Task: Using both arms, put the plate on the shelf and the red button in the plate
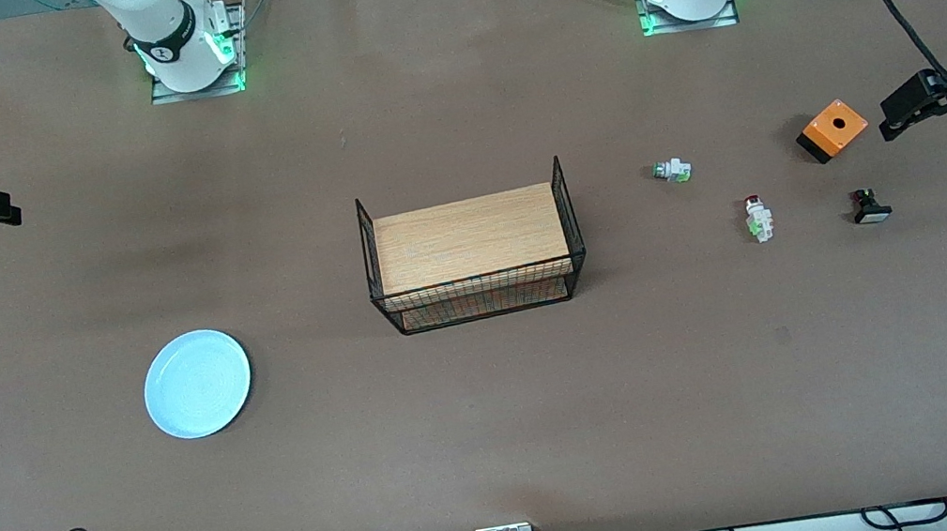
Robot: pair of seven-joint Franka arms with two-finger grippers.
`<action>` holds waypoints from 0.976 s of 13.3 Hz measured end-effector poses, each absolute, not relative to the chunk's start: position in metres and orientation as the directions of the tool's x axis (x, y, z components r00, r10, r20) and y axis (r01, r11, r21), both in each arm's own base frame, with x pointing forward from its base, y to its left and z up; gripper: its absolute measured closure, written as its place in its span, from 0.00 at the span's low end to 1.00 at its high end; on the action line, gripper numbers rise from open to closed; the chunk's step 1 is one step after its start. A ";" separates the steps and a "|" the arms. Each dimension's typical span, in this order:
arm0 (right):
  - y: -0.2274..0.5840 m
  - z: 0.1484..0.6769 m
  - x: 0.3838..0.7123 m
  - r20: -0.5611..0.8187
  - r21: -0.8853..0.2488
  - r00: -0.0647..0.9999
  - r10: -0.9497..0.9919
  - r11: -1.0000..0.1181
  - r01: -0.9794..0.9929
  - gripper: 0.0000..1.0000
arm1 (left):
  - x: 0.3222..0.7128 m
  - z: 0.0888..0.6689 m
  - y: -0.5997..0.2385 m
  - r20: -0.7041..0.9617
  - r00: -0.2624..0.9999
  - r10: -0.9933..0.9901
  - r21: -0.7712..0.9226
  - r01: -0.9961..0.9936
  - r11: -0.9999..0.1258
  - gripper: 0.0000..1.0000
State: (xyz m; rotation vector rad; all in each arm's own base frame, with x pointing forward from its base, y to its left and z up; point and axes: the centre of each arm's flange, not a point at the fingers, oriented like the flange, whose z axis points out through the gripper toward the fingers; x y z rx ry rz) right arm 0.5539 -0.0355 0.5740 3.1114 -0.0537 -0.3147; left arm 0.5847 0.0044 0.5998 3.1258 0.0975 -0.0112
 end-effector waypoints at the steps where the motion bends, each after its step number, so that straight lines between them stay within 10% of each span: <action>1: -0.035 0.574 0.554 -0.200 0.017 0.979 -0.036 -0.999 -0.033 0.00 | 0.585 0.600 0.004 -0.008 0.998 0.062 0.014 0.062 -0.998 0.00; 13: -0.037 0.560 0.559 -0.226 0.016 0.973 -0.038 -0.999 -0.035 0.00 | 0.595 0.569 0.002 -0.063 0.996 0.066 0.013 0.067 -0.998 0.00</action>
